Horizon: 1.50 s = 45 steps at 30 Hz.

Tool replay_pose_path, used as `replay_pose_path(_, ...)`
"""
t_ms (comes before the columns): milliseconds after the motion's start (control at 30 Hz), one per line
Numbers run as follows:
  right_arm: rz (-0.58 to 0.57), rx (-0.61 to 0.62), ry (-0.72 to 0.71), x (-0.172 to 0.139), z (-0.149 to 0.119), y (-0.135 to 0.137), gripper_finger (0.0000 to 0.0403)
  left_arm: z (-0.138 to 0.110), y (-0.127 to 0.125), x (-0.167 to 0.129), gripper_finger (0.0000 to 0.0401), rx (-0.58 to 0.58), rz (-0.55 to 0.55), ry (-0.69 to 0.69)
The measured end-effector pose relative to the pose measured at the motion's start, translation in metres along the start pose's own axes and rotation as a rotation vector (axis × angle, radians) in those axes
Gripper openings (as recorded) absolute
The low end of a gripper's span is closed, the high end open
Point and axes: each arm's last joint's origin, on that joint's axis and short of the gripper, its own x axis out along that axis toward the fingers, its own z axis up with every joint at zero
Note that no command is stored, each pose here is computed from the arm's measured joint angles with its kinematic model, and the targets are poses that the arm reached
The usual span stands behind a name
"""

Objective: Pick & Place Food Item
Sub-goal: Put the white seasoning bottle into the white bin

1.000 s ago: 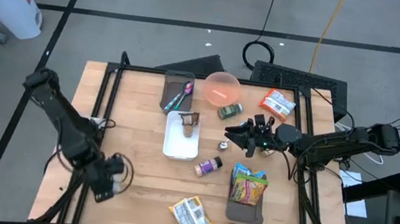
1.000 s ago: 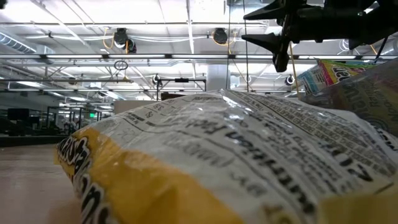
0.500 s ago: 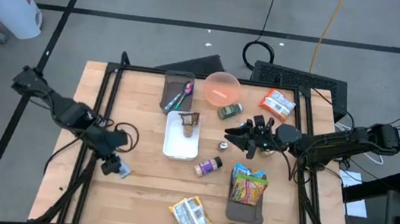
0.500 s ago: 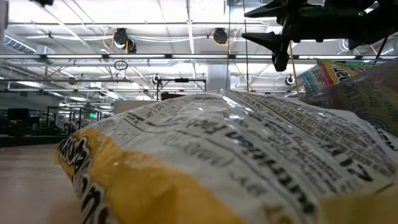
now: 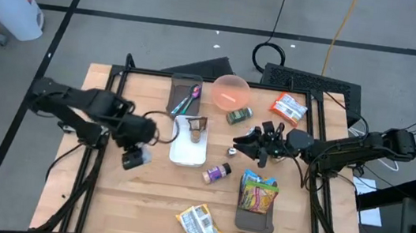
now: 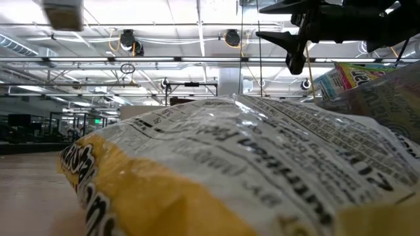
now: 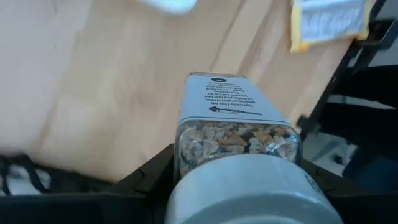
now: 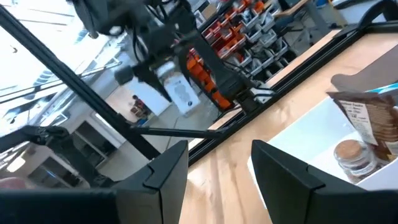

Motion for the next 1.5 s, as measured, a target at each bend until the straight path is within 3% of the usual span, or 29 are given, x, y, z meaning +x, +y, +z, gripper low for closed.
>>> replay_pose_path(300, 0.039, 0.051, 0.027, 0.0, -0.007, 0.009, 0.0169, 0.055, 0.011, -0.014, 0.0207, 0.079, 0.028, -0.081)
replay_pose_path(700, 0.088, 0.073, 0.077, -0.002, -0.018, 0.021, 0.0169, 0.104, 0.041, -0.006, 0.0207, 0.144, 0.085, -0.062)
replay_pose_path(967, -0.073, 0.018, -0.071, -0.001, -0.012, 0.014, 0.0169, 0.132, 0.068, 0.004, 0.0207, 0.253, 0.108, -0.051)
replay_pose_path(1300, -0.167, 0.014, -0.159, -0.001, 0.007, -0.007, 0.0169, 0.149, 0.109, -0.003, 0.0207, 0.303, 0.152, -0.107)
replay_pose_path(1500, -0.213, 0.003, -0.196, -0.002, 0.016, -0.017, 0.0169, 0.149, 0.11, -0.003, 0.0207, 0.302, 0.201, -0.104)
